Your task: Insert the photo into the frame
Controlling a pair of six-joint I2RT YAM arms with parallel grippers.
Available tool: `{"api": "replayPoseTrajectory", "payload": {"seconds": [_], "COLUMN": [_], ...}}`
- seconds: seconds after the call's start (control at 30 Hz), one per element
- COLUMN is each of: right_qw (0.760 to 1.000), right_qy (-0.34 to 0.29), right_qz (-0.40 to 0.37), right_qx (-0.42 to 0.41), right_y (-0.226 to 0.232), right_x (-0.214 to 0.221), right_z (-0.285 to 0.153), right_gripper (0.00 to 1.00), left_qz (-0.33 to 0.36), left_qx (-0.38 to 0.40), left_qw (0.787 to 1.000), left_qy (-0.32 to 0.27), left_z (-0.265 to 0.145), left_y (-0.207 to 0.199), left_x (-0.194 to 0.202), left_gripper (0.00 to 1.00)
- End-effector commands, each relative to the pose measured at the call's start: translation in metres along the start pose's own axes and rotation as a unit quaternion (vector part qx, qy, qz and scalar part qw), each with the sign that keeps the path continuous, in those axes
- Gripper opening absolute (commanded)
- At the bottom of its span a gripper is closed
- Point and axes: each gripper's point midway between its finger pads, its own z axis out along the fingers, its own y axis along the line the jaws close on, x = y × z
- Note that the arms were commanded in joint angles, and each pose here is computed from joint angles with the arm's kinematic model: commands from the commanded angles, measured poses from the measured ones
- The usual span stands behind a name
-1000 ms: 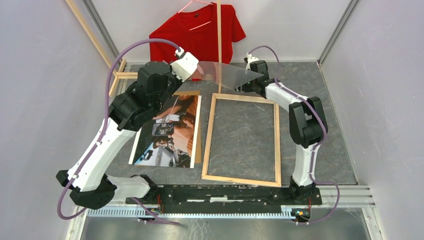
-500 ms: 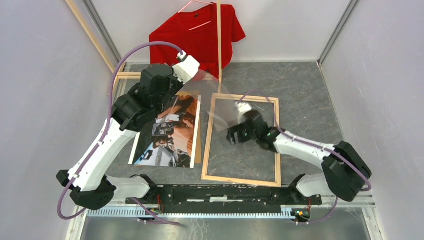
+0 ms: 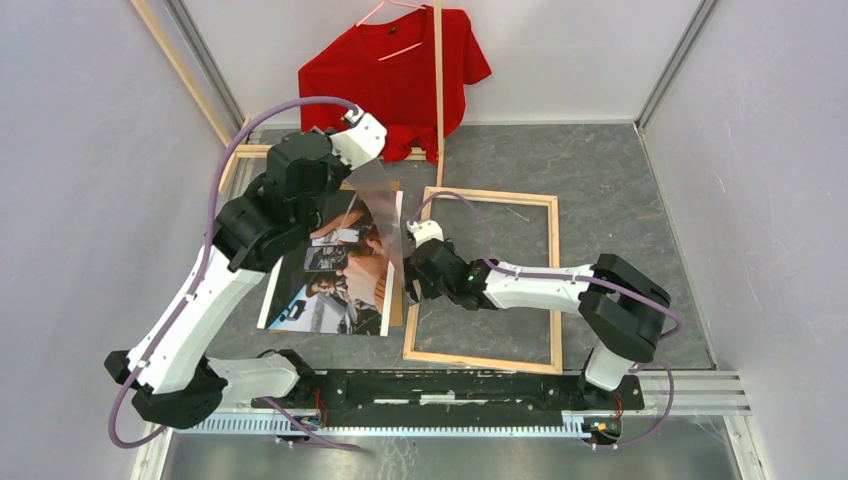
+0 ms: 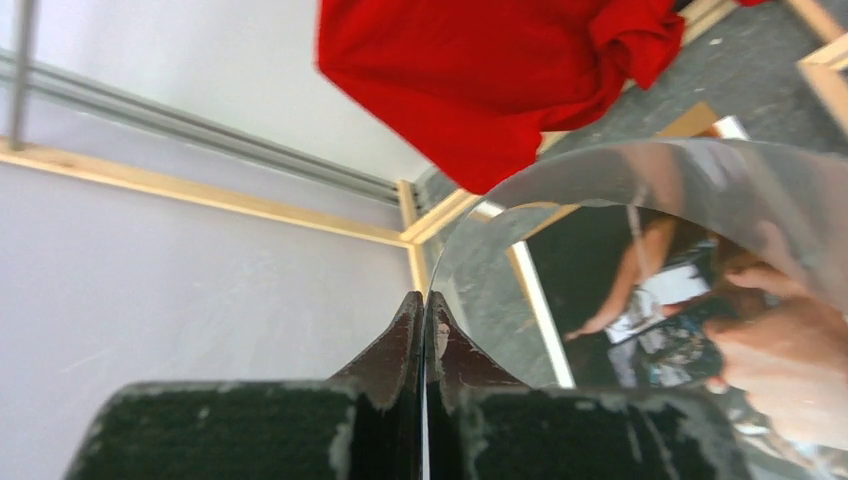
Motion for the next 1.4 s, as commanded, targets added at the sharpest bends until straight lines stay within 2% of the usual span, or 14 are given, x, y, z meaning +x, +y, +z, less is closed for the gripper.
{"api": "replayPoseTrajectory", "payload": {"seconds": [0.0,0.17,0.3,0.37,0.5,0.6,0.67,0.8,0.93,0.97,1.1,1.13,1.27,1.37], "right_qw": [0.999,0.995,0.991,0.989,0.985,0.983,0.984,0.986,0.982,0.98,0.975,0.975,0.977,0.973], "right_qy": [-0.034,-0.018,-0.004,0.005,0.002,-0.013,-0.02,-0.006,-0.006,-0.006,-0.026,-0.033,-0.07,-0.111], "right_qz": [0.011,0.007,0.029,0.052,0.098,0.11,0.117,0.138,0.186,0.196,0.221,0.219,0.202,0.198], "right_qx": [0.031,0.094,0.13,0.141,0.144,0.145,0.136,0.089,0.037,0.035,0.009,0.001,-0.02,-0.046], "right_y": [0.001,-0.022,-0.047,-0.063,-0.087,-0.092,-0.089,-0.067,-0.039,-0.036,-0.021,-0.016,-0.012,-0.02], "right_x": [-0.03,-0.019,-0.008,0.0,0.01,0.009,0.004,0.005,-0.001,-0.002,-0.024,-0.033,-0.066,-0.084], "right_z": [0.006,0.024,0.038,0.041,0.037,0.029,0.028,0.039,0.053,0.055,0.056,0.055,0.036,0.005], "right_gripper": [0.9,0.83,0.72,0.63,0.33,0.25,0.25,0.27,0.38,0.43,0.76,0.81,0.95,0.98], "left_qz": [0.024,0.034,0.032,0.03,0.027,0.025,0.022,0.02,0.019,0.019,0.02,0.019,0.012,0.007], "left_qx": [-0.096,-0.096,-0.089,-0.085,-0.081,-0.069,-0.063,-0.047,-0.036,-0.035,-0.034,-0.034,-0.018,-0.001], "left_qw": [0.995,0.995,0.995,0.996,0.996,0.997,0.998,0.999,0.999,0.999,0.999,0.999,1.0,1.0], "left_qy": [-0.016,-0.005,-0.001,-0.002,-0.002,-0.001,-0.001,0.0,0.003,0.002,0.001,0.001,0.001,0.006], "left_z": [-0.028,-0.033,-0.034,-0.035,-0.034,-0.031,-0.029,-0.023,-0.019,-0.018,-0.019,-0.019,-0.019,-0.014], "left_y": [0.059,0.061,0.058,0.056,0.054,0.047,0.043,0.034,0.027,0.027,0.027,0.027,0.023,0.015], "left_x": [-0.004,0.004,0.009,0.009,0.01,0.011,0.01,0.009,0.008,0.008,0.008,0.008,0.004,0.002], "left_gripper": [0.02,0.02,0.02,0.02,0.02,0.02,0.02,0.02,0.02,0.02,0.02,0.02,0.02,0.02]}}
